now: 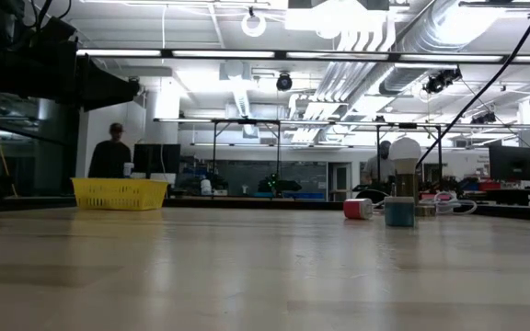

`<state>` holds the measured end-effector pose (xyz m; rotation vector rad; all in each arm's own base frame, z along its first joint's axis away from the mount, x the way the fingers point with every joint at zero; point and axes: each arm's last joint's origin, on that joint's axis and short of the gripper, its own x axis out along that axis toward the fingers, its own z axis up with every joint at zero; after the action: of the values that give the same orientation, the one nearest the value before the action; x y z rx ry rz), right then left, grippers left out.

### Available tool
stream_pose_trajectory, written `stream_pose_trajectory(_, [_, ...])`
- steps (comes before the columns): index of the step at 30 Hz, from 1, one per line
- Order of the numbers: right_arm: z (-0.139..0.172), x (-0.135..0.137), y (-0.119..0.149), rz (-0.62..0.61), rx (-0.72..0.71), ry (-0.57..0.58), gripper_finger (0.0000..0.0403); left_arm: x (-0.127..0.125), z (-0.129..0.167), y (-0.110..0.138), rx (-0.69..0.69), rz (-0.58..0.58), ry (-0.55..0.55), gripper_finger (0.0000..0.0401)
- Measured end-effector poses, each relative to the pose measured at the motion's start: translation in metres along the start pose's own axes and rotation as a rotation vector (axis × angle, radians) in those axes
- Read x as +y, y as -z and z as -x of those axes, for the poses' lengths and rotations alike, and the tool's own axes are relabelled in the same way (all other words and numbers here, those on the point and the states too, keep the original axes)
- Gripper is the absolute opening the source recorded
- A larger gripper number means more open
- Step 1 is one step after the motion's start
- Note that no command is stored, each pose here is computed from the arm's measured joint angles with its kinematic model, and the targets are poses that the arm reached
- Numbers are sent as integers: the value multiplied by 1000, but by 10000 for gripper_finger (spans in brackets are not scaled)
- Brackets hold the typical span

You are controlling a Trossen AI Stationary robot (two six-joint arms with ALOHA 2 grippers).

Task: Pick & Place Office items
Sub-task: Put the white charger adapter into the orange bin

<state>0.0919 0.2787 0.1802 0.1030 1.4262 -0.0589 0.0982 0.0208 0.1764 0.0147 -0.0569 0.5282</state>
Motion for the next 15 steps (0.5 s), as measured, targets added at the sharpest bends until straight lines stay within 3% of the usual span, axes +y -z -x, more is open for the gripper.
stream_pose_trajectory(6, [-1, 0, 0, 0, 4, 5, 130, 0, 0, 0, 0, 0, 0, 243])
stream_pose_trajectory(15, [-1, 0, 0, 5, 5, 5, 172, 0, 0, 0, 0, 0, 0, 243])
